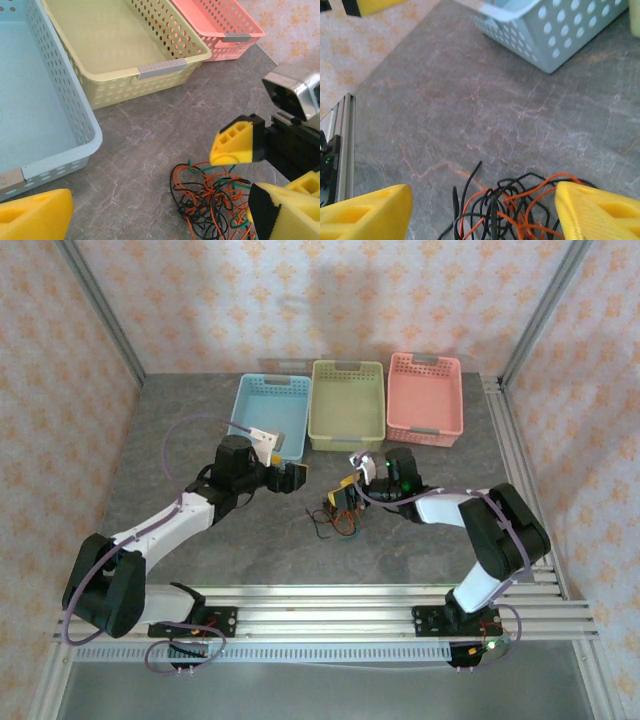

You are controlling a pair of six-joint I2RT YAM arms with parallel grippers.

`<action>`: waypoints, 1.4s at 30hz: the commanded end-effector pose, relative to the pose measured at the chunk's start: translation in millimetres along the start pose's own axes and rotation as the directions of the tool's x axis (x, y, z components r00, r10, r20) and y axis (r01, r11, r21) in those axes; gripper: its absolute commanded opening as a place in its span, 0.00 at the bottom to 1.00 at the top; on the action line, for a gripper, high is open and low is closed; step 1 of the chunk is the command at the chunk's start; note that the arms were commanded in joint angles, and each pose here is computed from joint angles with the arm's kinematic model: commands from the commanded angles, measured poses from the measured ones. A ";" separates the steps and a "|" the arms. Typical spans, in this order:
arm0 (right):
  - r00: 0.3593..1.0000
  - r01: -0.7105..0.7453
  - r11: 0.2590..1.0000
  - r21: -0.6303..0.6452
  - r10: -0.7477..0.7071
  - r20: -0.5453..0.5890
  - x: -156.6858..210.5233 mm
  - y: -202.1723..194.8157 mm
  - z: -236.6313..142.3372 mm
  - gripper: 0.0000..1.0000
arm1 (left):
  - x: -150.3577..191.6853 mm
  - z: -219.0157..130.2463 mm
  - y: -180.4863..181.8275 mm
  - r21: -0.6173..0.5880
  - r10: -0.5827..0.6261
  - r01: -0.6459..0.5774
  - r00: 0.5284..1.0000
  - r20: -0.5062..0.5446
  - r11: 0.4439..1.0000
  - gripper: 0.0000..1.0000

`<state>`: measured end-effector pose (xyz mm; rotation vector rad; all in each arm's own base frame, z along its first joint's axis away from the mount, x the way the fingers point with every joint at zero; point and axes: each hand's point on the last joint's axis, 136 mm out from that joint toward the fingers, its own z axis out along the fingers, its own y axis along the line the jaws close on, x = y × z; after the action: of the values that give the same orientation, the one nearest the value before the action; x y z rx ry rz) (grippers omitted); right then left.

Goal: Untangle the cables

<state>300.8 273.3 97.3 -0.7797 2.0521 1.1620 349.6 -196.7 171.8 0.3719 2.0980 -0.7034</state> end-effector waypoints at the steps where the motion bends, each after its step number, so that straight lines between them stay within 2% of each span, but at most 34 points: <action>1: 0.998 0.052 0.998 -0.040 -0.053 -0.027 -1.5 6.2 3.5 0.70 | -6.8 -5.9 3.5 -0.031 0.024 -0.023 1.000 0.019 0.999 0.92; 5: 0.996 0.058 0.997 -0.042 -0.061 -0.067 4.6 6.4 7.6 0.60 | -6.2 -4.9 6.5 -0.047 0.022 -0.021 1.000 0.011 0.999 0.91; 9: 0.994 0.081 0.997 -0.017 -0.082 -0.077 2.9 5.0 6.0 0.34 | -5.8 -4.8 6.2 -0.045 0.020 -0.020 1.000 0.010 0.999 0.91; 15: 0.992 0.128 0.989 0.075 -0.127 -0.028 -6.1 -1.6 -3.1 0.02 | -4.9 -2.7 2.3 -0.019 0.021 -0.021 1.000 0.001 1.000 0.88; 16: 0.992 0.129 0.987 0.099 -0.127 -0.024 -7.8 -4.9 -4.2 0.00 | -4.6 -1.8 0.5 -0.007 0.021 -0.021 1.000 -0.003 1.000 0.88; 22: 0.997 0.079 0.983 0.167 -0.080 -0.004 -14.2 -20.1 -8.2 0.00 | -0.7 8.6 -11.5 0.078 -0.005 0.008 0.999 -0.042 0.997 0.85; 27: 0.997 0.026 0.975 0.219 -0.042 0.068 -24.5 -33.5 -20.6 0.00 | 10.1 22.6 -31.4 0.162 0.009 0.011 0.992 -0.123 0.987 0.83; 35: 0.992 -0.021 0.957 0.288 -0.015 0.122 -31.6 -49.1 -30.7 0.00 | 25.4 38.5 -43.8 0.163 0.086 -0.051 0.972 -0.216 0.985 0.81; 38: 0.990 -0.053 0.945 0.323 0.007 0.141 -33.1 -58.2 -35.7 0.00 | 41.2 48.0 -53.7 0.160 0.162 -0.119 0.943 -0.290 0.980 0.81; 42: 0.989 -0.071 0.940 0.334 0.022 0.148 -32.4 -63.6 -37.3 0.00 | 59.4 60.3 -61.6 0.185 0.238 -0.177 0.890 -0.389 0.967 0.74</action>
<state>351.9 223.1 95.4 -0.5095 2.1187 0.8497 331.9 -284.5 132.1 0.7690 2.2826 -0.7825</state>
